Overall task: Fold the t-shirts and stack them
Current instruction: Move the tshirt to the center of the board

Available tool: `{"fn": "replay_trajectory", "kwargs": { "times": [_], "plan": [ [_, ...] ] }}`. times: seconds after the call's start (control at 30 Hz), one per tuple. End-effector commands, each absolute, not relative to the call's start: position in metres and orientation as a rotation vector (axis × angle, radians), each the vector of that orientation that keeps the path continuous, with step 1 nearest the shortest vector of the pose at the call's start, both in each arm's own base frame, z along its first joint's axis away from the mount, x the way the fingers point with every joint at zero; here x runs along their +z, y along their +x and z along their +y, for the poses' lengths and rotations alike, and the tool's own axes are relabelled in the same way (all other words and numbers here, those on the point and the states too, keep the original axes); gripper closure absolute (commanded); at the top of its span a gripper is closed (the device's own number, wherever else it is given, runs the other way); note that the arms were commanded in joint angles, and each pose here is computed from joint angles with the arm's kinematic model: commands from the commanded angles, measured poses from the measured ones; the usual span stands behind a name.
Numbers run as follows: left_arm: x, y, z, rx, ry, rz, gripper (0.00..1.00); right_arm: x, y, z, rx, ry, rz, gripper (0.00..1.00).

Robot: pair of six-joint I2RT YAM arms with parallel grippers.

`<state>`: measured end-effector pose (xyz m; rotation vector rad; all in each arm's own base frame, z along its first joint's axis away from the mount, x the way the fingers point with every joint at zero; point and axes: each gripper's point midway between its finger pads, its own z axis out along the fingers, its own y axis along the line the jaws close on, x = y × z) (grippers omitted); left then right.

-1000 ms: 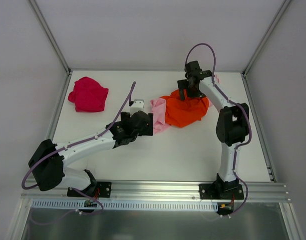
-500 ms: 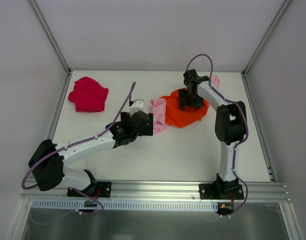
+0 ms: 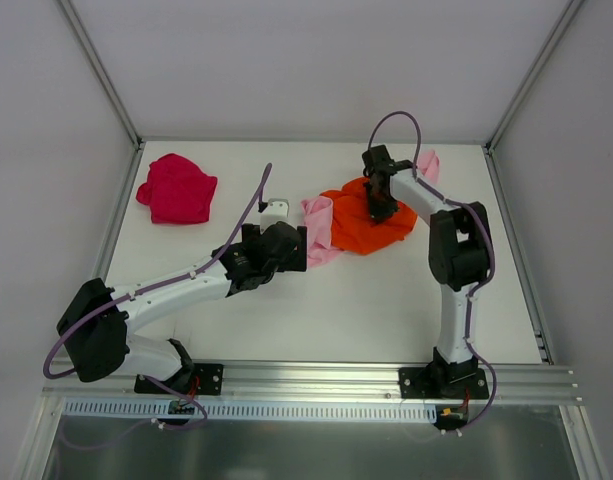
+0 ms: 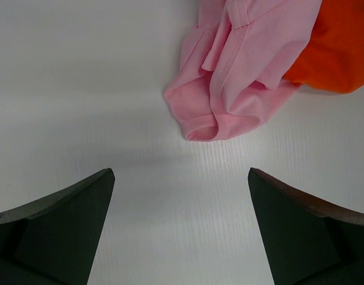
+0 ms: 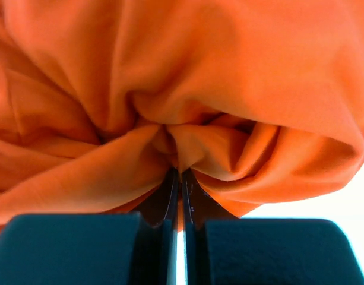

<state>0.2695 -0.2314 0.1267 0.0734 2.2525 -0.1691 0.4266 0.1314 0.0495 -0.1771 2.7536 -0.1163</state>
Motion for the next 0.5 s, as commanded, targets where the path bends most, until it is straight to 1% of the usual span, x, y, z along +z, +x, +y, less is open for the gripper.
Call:
{"fn": "replay_trajectory", "kwargs": {
  "times": [0.0, 0.1, 0.13, 0.2, 0.23, 0.3, 0.33, 0.47],
  "plan": [
    [0.139, 0.273, -0.234, -0.187, 0.031, 2.214, 0.01, 0.093, 0.447, 0.12, -0.235, -0.117, 2.555, 0.99],
    [0.139, 0.273, -0.234, -0.185, 0.032, 2.215, 0.01, 0.118, 0.451, 0.111, -0.321, -0.082, 2.417, 0.99],
    [0.139, 0.273, -0.234, -0.187, 0.031, 2.214, 0.01, 0.144, 0.458, 0.102, -0.39, -0.032, 2.301, 0.99],
    [0.138, 0.274, -0.235, -0.184, 0.033, 2.216, 0.01, 0.155, 0.453, 0.094, -0.507, -0.052, 2.234, 0.99],
    [0.137, 0.274, -0.235, -0.184, 0.034, 2.218, 0.01, 0.169, 0.453, 0.079, -0.618, 0.002, 2.181, 0.99],
    [0.136, 0.274, -0.236, -0.183, 0.037, 2.223, 0.01, 0.187, 0.457, 0.072, -0.671, 0.038, 2.132, 0.99],
    [0.135, 0.274, -0.236, -0.182, 0.04, 2.225, 0.01, 0.197, 0.456, 0.063, -0.752, 0.051, 2.108, 0.99],
    [0.136, 0.274, -0.237, -0.185, 0.039, 2.226, 0.01, 0.233, 0.464, 0.042, -0.918, 0.145, 1.997, 0.99]
  ]
}}
